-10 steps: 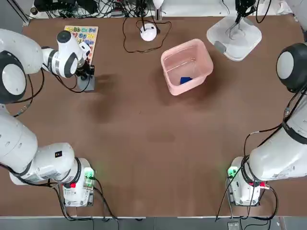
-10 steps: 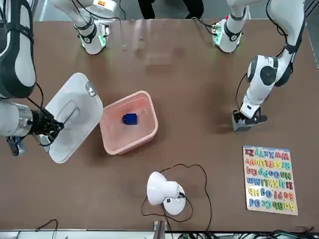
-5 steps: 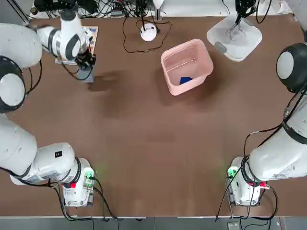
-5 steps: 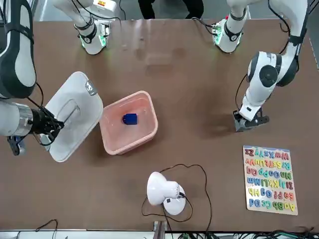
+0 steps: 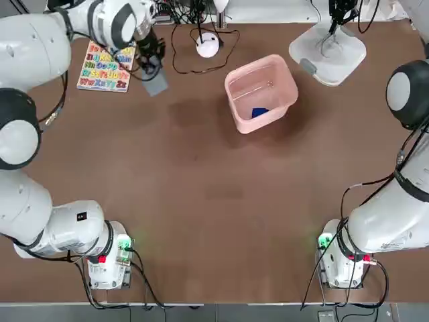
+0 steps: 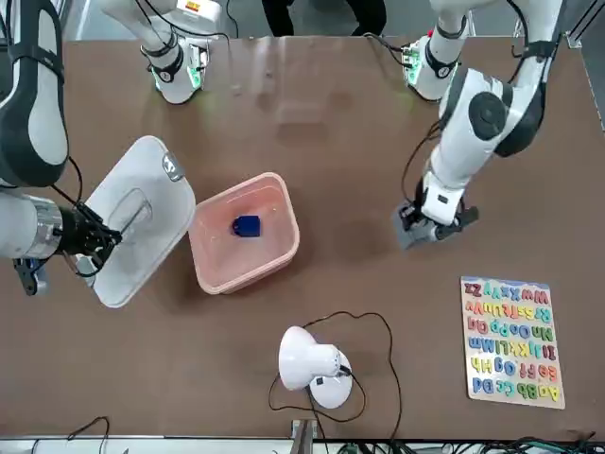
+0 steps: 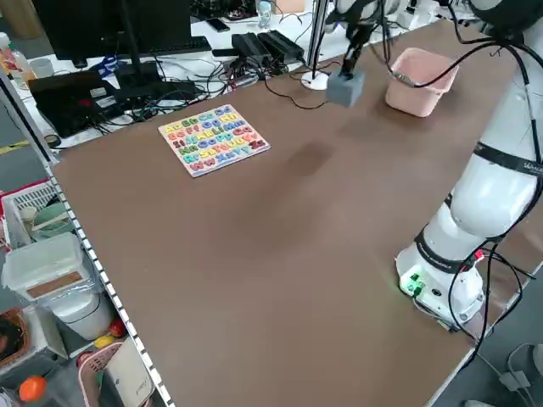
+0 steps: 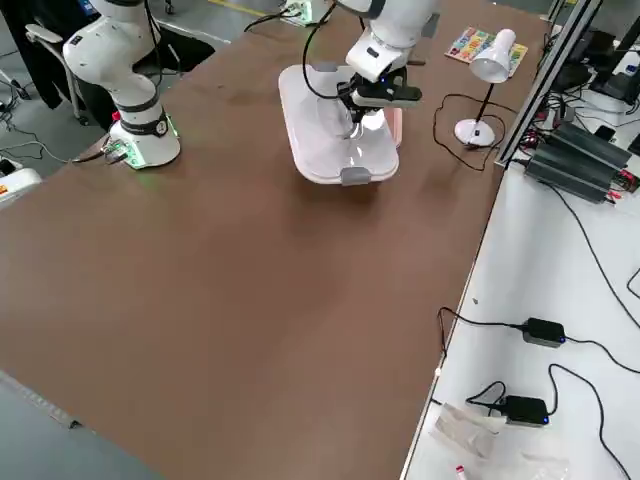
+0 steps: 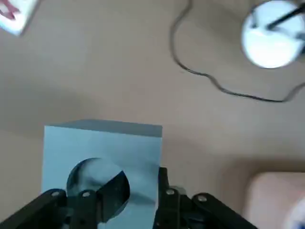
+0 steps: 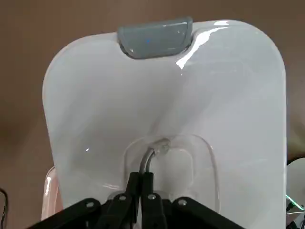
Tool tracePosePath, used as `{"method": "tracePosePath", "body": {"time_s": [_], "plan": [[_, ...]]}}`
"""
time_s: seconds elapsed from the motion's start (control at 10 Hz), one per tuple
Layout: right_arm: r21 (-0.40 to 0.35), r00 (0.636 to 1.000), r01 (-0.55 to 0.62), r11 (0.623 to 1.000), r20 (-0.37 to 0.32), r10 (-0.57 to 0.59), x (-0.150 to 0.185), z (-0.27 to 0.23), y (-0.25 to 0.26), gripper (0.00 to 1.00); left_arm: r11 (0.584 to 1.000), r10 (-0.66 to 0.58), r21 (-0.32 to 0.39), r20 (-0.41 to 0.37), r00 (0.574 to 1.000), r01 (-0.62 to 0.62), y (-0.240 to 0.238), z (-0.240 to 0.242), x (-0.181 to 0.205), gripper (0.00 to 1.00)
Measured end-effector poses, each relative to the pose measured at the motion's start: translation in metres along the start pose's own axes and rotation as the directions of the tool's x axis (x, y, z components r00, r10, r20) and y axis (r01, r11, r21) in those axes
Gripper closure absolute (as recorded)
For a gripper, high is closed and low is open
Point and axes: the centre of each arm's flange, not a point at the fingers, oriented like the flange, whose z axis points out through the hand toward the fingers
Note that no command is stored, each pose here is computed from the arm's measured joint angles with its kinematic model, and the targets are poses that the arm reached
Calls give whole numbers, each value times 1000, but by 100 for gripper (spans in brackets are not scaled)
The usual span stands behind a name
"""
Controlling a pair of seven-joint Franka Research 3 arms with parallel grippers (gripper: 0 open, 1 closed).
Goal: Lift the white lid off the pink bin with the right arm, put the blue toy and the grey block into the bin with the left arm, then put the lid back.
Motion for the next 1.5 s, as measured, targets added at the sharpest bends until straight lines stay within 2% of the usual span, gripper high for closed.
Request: {"method": "tracePosePath", "body": {"time_s": [0.3,0.6,0.9,1.3,1.5], "plan": [[0,1000,0,1000,0,0,0,0,0,94,976,-174,-113,90,981,184,118,-27,-94,70],[-1,1000,1,1000,1,-1,0,0,0,94,959,-250,-116,95,964,260,191,2,-164,70],[-1,1000,1,1000,1,-1,0,1,0,94,943,-310,-101,79,947,317,217,47,-180,70],[-2,1000,0,1000,2,0,0,1,0,94,889,-407,-218,25,913,402,247,25,-183,70],[-3,1000,0,1000,2,0,0,1,0,94,881,-412,-250,17,911,402,255,48,-201,70]]}}
